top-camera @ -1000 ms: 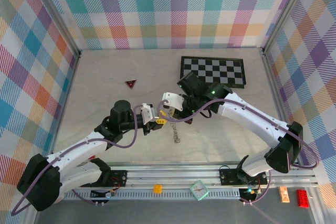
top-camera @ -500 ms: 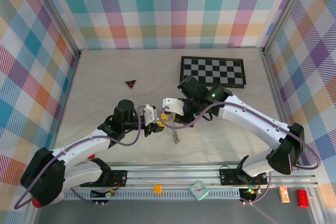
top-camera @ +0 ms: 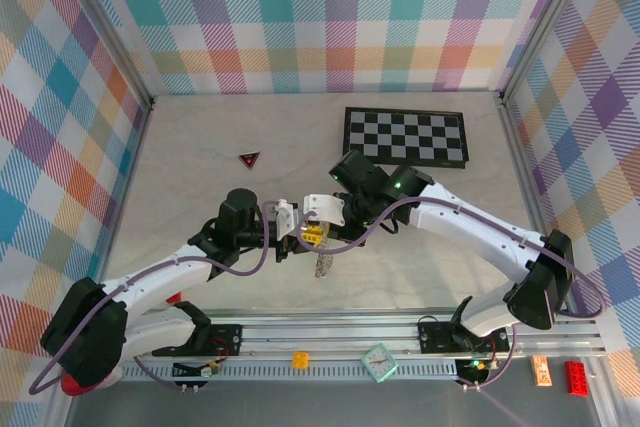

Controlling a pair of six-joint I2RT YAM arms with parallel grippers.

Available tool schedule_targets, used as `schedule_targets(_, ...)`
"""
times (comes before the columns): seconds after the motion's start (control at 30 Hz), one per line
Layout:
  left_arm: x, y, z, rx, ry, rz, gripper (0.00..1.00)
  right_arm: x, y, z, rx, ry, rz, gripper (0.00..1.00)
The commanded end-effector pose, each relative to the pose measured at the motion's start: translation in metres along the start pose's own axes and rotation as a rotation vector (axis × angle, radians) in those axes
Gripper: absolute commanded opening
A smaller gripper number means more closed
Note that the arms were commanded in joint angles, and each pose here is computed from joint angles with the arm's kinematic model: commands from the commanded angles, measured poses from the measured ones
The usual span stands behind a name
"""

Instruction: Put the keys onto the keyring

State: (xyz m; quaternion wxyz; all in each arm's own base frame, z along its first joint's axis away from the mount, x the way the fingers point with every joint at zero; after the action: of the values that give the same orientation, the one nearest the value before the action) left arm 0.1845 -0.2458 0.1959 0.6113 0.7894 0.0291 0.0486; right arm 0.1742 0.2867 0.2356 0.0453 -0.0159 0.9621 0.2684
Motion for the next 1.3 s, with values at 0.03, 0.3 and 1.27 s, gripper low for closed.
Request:
schedule_targets(0.03, 0.002, 0.022, 0.0, -0.071, -0.027, 0.057, 0.15, 0.002, 0.014, 0.001, -0.043, 0.02, -0.033, 0.0)
schedule_targets(0.3, 0.002, 0.026, 0.003, -0.107, -0.043, 0.046, 0.12, 0.006, 0.016, 0.006, -0.067, 0.054, -0.018, 0.0)
schedule_targets(1.27, -0.01, 0.029, -0.002, -0.267, -0.075, -0.009, 0.0, 0.013, -0.021, -0.015, -0.79, -0.024, 0.202, 0.34)
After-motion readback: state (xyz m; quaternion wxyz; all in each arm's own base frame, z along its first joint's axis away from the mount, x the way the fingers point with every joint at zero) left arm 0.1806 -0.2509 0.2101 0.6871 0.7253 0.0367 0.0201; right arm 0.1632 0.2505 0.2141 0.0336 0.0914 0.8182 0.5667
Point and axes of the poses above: each hand's point on the last joint's axis, 136 mm out from that joint toward the fingers, its own z axis out along the fingers, its own x axis along the line the jaws close on, y = z × x, the point moved 4 cm from there along -z, back along the fingers
